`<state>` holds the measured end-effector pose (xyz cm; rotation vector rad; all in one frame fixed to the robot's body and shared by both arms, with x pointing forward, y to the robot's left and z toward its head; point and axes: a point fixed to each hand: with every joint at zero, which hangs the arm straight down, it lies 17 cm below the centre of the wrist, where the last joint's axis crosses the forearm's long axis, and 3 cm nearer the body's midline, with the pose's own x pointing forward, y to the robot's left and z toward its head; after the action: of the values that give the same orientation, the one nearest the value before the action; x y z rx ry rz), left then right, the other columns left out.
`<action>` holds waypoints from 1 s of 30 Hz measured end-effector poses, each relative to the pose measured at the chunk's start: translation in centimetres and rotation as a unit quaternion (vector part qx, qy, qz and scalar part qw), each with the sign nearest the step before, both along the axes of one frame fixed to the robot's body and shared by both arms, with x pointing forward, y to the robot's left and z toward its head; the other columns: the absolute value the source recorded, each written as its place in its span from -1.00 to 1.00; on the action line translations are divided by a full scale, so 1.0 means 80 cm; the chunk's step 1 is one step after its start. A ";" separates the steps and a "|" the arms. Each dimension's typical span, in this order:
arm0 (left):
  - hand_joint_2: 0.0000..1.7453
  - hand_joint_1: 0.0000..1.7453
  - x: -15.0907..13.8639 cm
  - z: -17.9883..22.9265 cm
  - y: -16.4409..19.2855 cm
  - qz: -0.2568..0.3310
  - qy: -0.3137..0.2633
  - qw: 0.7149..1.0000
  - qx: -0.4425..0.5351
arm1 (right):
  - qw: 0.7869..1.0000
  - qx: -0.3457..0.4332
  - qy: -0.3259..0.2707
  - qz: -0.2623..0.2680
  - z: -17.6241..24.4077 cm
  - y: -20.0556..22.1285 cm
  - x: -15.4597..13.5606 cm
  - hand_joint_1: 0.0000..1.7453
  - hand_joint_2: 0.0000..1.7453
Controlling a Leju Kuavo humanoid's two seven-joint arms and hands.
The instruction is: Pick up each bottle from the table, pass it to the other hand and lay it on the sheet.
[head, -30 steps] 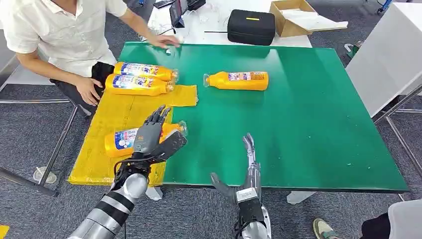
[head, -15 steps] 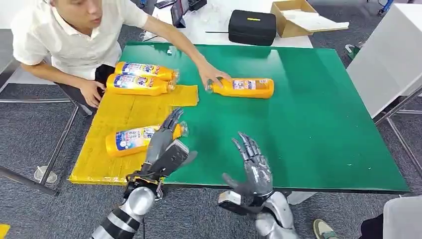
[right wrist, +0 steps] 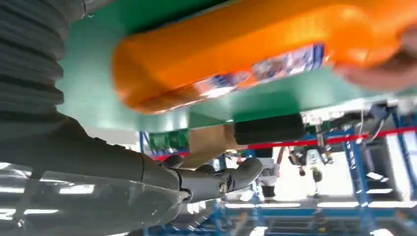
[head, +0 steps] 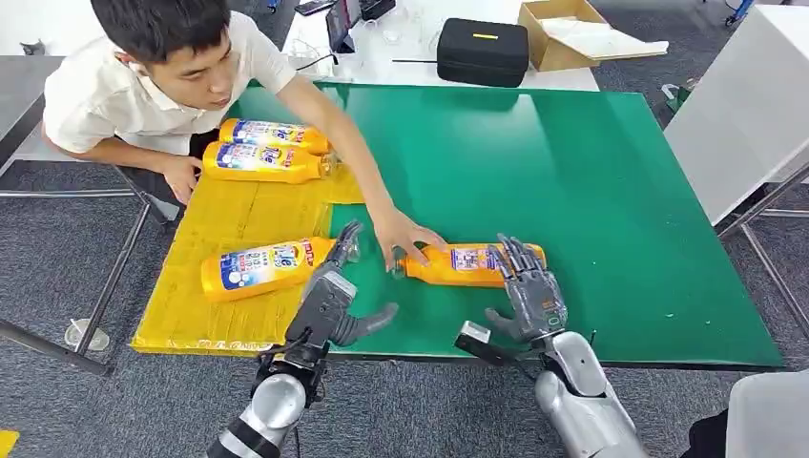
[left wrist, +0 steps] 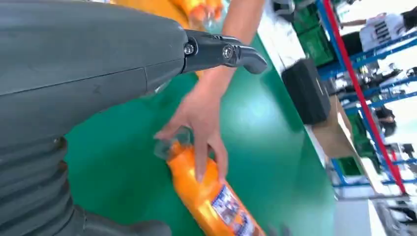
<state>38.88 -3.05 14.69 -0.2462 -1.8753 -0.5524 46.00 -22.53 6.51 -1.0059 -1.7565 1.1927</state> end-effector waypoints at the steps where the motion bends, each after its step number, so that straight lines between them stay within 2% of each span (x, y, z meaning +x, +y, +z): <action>1: 1.00 -1.00 -0.001 0.001 -0.002 -0.002 0.003 1.000 -0.006 | 1.000 -0.008 0.003 -0.001 -0.002 0.000 0.003 -1.00 1.00; 13: 1.00 -1.00 0.000 0.021 -0.019 -0.010 0.009 0.999 -0.039 | 0.995 -0.061 0.079 -0.026 -0.026 -0.047 0.065 -1.00 1.00; 30: 1.00 -1.00 0.006 0.026 -0.025 -0.010 0.006 0.999 -0.046 | 0.981 -0.077 0.172 -0.048 -0.066 -0.075 0.080 -1.00 1.00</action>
<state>39.33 -5.07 16.76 -0.3294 -1.8899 -0.4780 52.44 -28.53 1.22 -0.8982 -1.3481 1.3664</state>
